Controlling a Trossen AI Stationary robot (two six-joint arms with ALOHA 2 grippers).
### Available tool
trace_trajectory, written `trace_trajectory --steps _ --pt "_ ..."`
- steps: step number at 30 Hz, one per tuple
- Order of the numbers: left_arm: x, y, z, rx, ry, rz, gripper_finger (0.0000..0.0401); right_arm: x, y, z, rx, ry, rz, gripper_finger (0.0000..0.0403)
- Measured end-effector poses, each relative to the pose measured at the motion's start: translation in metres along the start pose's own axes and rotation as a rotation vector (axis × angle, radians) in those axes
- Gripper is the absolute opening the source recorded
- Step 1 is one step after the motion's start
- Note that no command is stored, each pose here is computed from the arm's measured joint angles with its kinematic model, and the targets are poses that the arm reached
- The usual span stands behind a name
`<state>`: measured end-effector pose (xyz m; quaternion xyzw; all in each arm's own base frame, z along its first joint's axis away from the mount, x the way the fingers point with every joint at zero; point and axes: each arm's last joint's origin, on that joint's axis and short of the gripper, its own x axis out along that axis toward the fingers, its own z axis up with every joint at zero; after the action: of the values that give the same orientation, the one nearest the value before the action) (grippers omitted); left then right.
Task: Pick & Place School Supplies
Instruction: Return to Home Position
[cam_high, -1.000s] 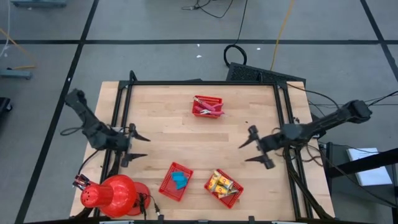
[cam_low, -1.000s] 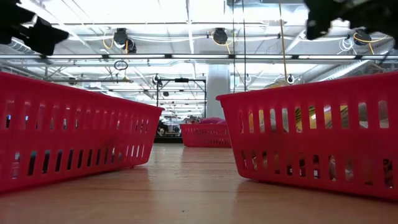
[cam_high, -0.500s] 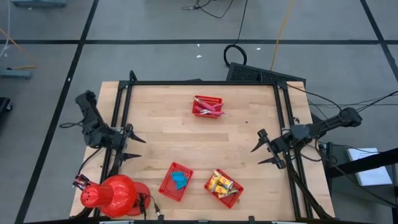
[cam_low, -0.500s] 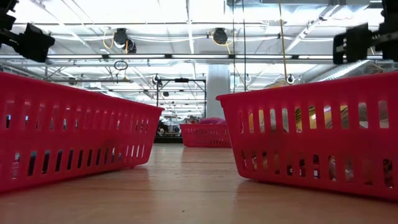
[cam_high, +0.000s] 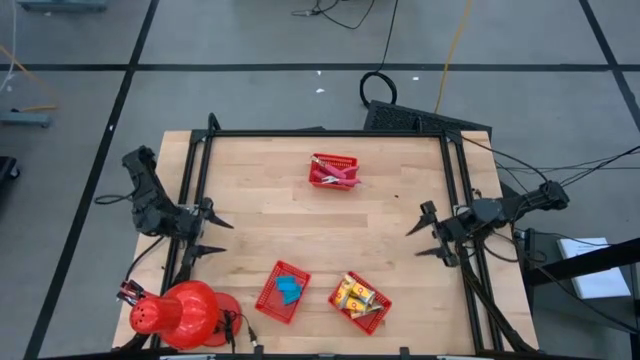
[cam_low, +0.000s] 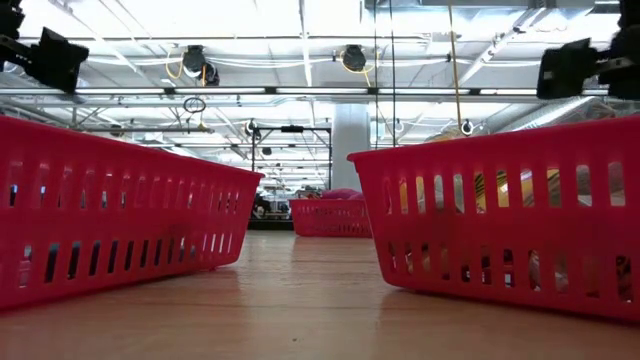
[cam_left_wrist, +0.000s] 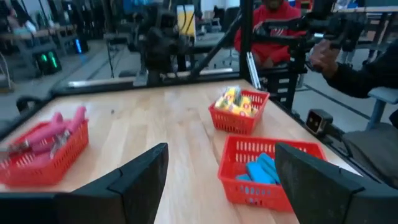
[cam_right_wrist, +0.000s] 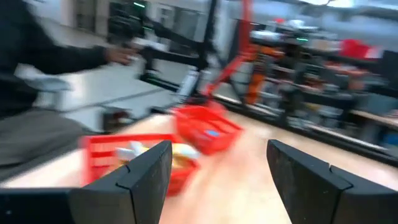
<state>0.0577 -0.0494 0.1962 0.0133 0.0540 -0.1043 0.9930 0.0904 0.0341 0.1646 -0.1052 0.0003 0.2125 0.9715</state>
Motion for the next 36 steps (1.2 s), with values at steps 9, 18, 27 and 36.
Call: trace_trajectory --steps 9,18,27,36 --pt "0.003 0.005 0.006 0.032 -0.04 0.078 0.0294 -0.003 -0.015 -0.003 -0.056 0.063 -0.284 0.0254" --pt "0.008 0.015 0.013 0.028 -0.096 0.116 0.0294 -0.009 -0.034 -0.004 -0.088 0.081 -0.432 0.0254" --pt "0.011 0.025 0.016 0.03 -0.114 0.134 0.0294 -0.016 -0.046 -0.005 -0.066 0.08 -0.561 0.0254" --pt "0.012 0.029 0.015 0.074 -0.103 0.194 0.0294 -0.016 -0.049 -0.008 -0.015 0.092 -0.606 0.0254"
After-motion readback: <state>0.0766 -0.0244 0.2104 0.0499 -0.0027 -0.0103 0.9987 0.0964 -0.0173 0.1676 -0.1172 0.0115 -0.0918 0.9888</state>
